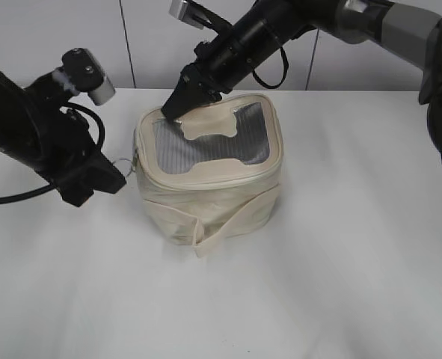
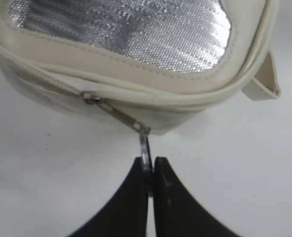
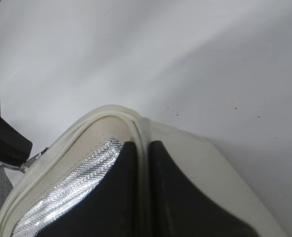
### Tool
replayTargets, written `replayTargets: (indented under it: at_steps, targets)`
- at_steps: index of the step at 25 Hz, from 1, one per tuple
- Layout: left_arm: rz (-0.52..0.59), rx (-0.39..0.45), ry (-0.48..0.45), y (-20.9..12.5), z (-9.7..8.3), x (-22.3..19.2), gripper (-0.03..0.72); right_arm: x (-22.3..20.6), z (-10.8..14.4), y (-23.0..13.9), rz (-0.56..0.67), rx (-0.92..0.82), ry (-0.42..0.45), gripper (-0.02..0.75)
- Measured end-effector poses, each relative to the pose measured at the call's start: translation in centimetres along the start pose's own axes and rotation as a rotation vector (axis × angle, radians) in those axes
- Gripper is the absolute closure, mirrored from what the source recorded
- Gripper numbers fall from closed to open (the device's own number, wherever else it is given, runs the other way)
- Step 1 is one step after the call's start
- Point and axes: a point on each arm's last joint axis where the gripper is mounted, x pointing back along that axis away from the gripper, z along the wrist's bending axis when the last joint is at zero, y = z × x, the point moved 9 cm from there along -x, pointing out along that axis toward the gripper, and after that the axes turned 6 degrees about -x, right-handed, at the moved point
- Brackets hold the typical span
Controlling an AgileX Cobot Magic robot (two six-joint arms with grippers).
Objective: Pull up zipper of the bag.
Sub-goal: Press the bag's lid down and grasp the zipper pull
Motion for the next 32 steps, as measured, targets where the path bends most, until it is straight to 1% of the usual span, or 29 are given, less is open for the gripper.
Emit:
replayTargets:
  at_steps: [2, 4, 7, 8, 10, 13, 16, 19, 28, 30, 31, 32]
  targets:
    - [-0.004, 0.007, -0.013, 0.1, -0.8, -0.2, 0.697, 0.0, 0.0, 0.0, 0.001, -0.021, -0.002, 0.684]
    - [0.018, -0.02, -0.082, 0.0, -3.3, -1.0, 0.697, 0.1, -0.1, 0.0, 0.0, -0.051, -0.003, 0.685]
    - [0.018, -0.076, -0.155, 1.0, -6.5, -1.7, 0.697, 0.1, -0.3, -0.1, 0.001, -0.103, -0.008, 0.685]
    - [0.005, -0.087, -0.161, 1.6, -7.2, -2.0, 0.697, 0.1, -0.3, -0.1, 0.001, -0.116, -0.009, 0.685]
    - [-0.029, -0.104, -0.134, 2.9, -7.9, -2.5, 0.697, 0.1, -0.3, -0.1, 0.002, -0.137, -0.01, 0.685]
    - [-0.083, -0.147, -0.063, 4.8, -8.5, -3.1, 0.697, 0.2, -0.4, -0.1, 0.001, -0.158, -0.012, 0.685]
    - [-0.137, -0.169, 0.004, 6.4, -8.8, -3.4, 0.697, 0.3, -0.5, -0.1, 0.0, -0.166, -0.013, 0.685]
    - [-0.151, -0.169, 0.021, 6.8, -9.1, -3.9, 0.697, 0.3, -0.6, -0.1, 0.0, -0.171, -0.014, 0.685]
    - [-0.137, -0.119, -0.004, 6.4, -9.4, -5.1, 0.694, 0.3, -0.6, -0.1, 0.001, -0.172, -0.015, 0.685]
    - [-0.129, -0.106, -0.027, 6.2, -9.6, -5.1, 0.665, 0.3, -0.6, -0.2, 0.002, -0.171, -0.018, 0.682]
    - [-0.119, -0.105, -0.053, 6.0, -10.1, -5.1, 0.627, 0.3, -0.6, -0.2, 0.003, -0.174, -0.019, 0.659]
    - [-0.106, -0.105, -0.089, 5.7, -10.7, -5.1, 0.575, 0.3, -0.7, -0.2, 0.003, -0.175, -0.02, 0.612]
